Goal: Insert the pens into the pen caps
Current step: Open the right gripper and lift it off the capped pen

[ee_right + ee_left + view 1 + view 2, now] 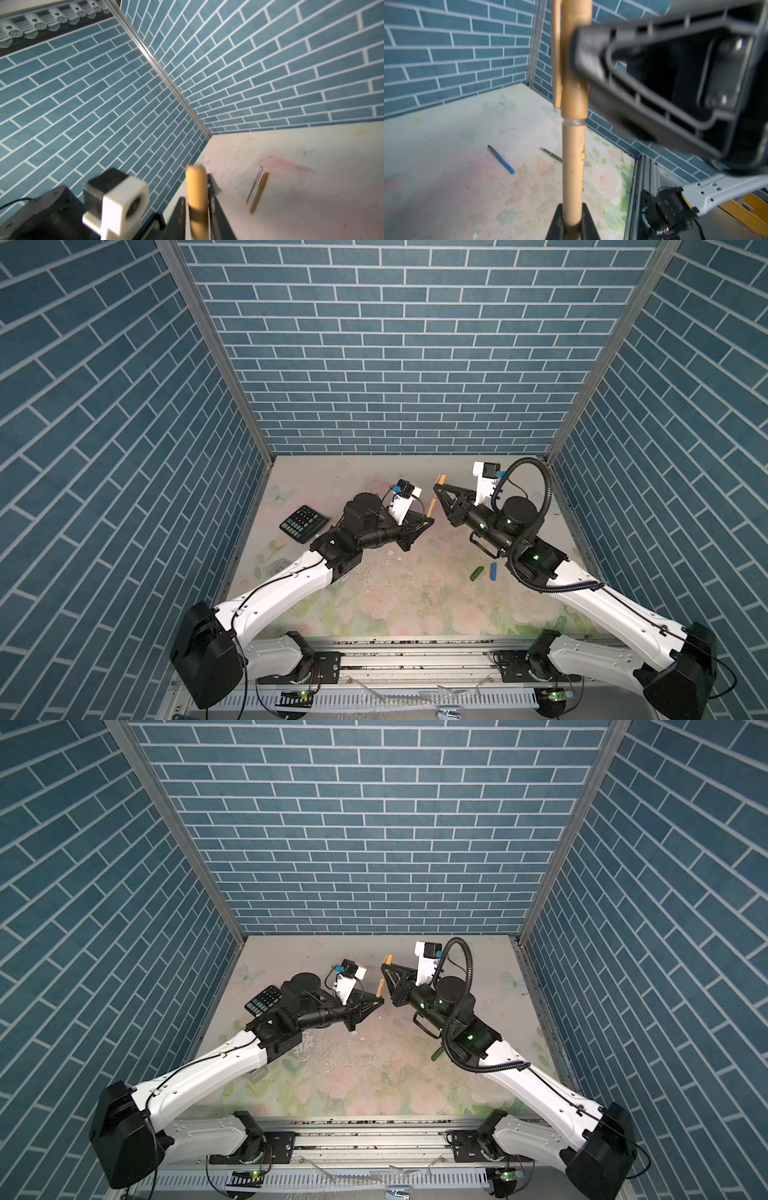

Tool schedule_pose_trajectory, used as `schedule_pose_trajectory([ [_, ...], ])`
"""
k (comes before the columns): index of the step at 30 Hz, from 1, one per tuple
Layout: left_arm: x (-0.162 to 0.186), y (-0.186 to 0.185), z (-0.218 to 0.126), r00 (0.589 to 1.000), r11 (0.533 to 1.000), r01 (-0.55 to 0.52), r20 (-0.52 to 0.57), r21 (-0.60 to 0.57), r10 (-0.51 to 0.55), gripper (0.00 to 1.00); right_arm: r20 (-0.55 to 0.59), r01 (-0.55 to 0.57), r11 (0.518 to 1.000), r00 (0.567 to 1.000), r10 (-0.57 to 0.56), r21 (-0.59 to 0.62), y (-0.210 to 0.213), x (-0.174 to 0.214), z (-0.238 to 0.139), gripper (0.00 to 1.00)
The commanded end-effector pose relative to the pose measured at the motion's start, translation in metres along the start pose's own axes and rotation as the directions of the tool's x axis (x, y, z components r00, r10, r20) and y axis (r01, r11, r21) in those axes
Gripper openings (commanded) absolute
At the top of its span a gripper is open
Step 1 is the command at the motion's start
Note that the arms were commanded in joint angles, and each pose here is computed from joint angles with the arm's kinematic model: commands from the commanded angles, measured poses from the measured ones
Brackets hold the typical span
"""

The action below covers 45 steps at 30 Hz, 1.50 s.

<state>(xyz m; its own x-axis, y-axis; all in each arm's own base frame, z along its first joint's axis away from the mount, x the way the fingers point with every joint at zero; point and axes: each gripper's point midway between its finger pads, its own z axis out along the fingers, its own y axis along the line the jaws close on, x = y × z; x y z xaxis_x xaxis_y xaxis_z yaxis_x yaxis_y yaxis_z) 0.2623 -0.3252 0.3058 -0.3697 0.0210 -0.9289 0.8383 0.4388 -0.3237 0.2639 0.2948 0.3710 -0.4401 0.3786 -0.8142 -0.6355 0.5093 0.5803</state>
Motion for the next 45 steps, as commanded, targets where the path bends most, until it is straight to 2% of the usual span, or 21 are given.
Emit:
schedule_pose_trajectory([
  [1, -0.032, 0.002, -0.011, 0.986, 0.997, -0.073, 0.148, -0.021, 0.075, 0.00, -0.130, 0.013, 1.000, 0.991, -0.015, -0.018, 0.008, 0.021, 0.000, 0.29],
  [9, -0.024, 0.005, -0.015, 0.987, 0.996, -0.075, 0.139, -0.039, 0.080, 0.00, -0.163, 0.006, 1.000, 0.987, -0.011, -0.030, 0.016, 0.019, -0.009, 0.43],
  [14, -0.020, 0.007, -0.013, 0.989, 0.996, -0.078, 0.125, -0.048, 0.083, 0.00, -0.165, 0.049, 0.999, 0.985, -0.046, 0.014, 0.018, 0.005, -0.023, 0.44],
  [18, -0.019, 0.008, -0.013, 0.989, 0.996, -0.077, 0.120, -0.052, 0.083, 0.00, -0.196, 0.149, 0.987, 0.971, -0.134, 0.064, 0.024, -0.015, -0.031, 0.43],
  [22, -0.018, 0.012, -0.013, 0.990, 0.995, -0.076, 0.117, -0.070, 0.084, 0.00, -0.231, 0.248, 0.951, 0.951, -0.204, 0.186, 0.017, -0.041, -0.028, 0.43],
  [25, -0.016, 0.014, -0.013, 0.990, 0.994, -0.073, 0.114, -0.085, 0.082, 0.00, -0.237, 0.282, 0.916, 0.947, -0.218, 0.285, 0.010, -0.062, -0.023, 0.43],
  [29, -0.017, 0.016, -0.013, 0.990, 0.993, -0.070, 0.116, -0.094, 0.081, 0.00, -0.278, 0.307, 0.908, 0.933, -0.228, 0.286, 0.017, -0.072, -0.006, 0.43],
  [40, -0.014, 0.019, -0.011, 0.992, 0.993, -0.064, 0.103, -0.102, 0.075, 0.00, -0.333, 0.276, 0.941, 0.921, -0.201, 0.196, 0.032, -0.062, 0.022, 0.34],
  [45, -0.012, 0.019, -0.010, 0.993, 0.993, -0.061, 0.095, -0.098, 0.070, 0.00, -0.333, 0.279, 0.940, 0.921, -0.203, 0.199, 0.031, -0.061, 0.025, 0.24],
])
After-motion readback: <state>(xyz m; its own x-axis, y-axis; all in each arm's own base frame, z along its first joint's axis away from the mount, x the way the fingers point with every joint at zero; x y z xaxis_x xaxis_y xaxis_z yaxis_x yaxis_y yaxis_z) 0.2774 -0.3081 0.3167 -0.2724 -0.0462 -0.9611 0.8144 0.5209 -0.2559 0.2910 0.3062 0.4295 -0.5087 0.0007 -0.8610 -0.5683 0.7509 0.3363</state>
